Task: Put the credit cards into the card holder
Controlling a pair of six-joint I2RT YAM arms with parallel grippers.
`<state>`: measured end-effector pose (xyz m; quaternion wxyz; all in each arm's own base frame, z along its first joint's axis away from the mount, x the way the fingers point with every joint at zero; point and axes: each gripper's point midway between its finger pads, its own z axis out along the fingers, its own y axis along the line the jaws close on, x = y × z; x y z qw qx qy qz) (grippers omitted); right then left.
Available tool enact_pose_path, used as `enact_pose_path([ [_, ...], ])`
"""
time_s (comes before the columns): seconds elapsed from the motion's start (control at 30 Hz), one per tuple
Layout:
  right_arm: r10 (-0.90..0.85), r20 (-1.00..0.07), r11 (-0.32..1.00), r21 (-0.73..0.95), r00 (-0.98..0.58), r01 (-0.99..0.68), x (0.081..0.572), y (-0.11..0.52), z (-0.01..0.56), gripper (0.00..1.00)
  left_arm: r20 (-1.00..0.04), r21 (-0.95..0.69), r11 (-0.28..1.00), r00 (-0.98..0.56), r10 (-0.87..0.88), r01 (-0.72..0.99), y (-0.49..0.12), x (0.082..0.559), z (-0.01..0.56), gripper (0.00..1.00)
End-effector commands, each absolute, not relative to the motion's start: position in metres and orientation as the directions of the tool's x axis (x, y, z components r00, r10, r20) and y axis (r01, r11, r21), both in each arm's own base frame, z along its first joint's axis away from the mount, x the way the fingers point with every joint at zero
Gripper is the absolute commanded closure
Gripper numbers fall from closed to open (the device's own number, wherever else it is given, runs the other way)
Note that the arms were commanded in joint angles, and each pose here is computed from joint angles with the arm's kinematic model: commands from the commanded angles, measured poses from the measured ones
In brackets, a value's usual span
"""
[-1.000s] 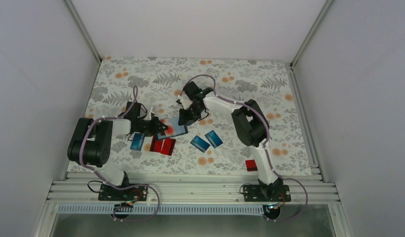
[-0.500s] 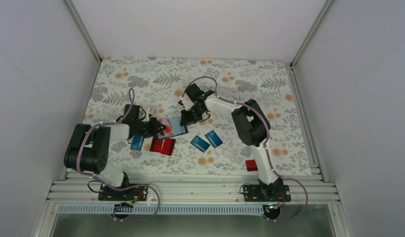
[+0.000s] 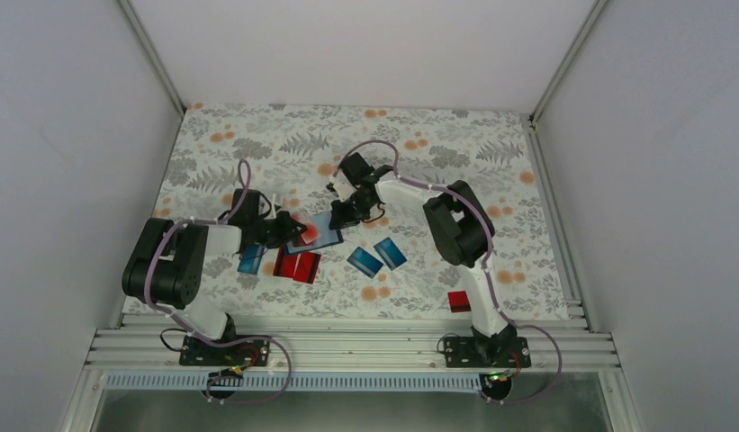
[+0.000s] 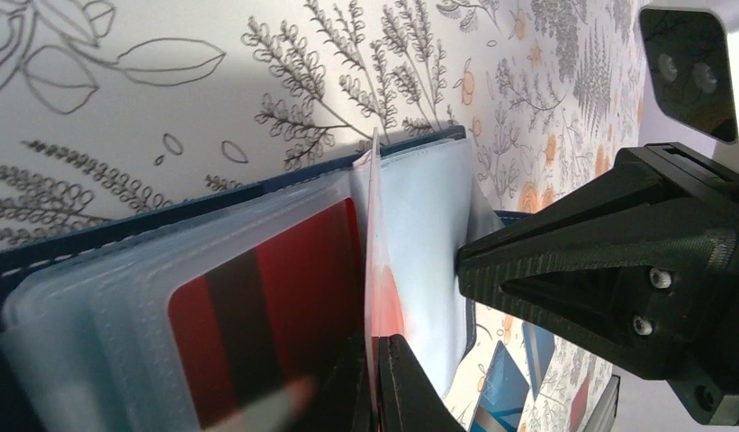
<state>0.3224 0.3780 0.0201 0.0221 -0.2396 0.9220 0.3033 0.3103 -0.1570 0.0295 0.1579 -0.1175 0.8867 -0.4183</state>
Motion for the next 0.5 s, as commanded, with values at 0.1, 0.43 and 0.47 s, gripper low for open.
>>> enact_pose_path([
  [0.1, -0.455, -0.021, 0.782, 0.468, -0.89, -0.411, 0.292, 0.347, -0.031, 0.95, -0.175, -0.771, 0.631, -0.924, -0.341, -0.087, -0.161, 0.31, 0.02, 0.98],
  [0.43, -0.446, -0.022, 0.781, 0.478, -0.895, -0.401, 0.294, 0.349, -0.03, 0.95, -0.095, -0.787, 0.611, -0.963, -0.251, -0.082, -0.17, 0.282, 0.015, 0.98],
  [0.47, -0.446, -0.02, 0.78, 0.481, -0.895, -0.4, 0.294, 0.349, -0.031, 0.95, -0.086, -0.79, 0.608, -0.966, -0.243, -0.083, -0.171, 0.281, 0.013, 0.98],
])
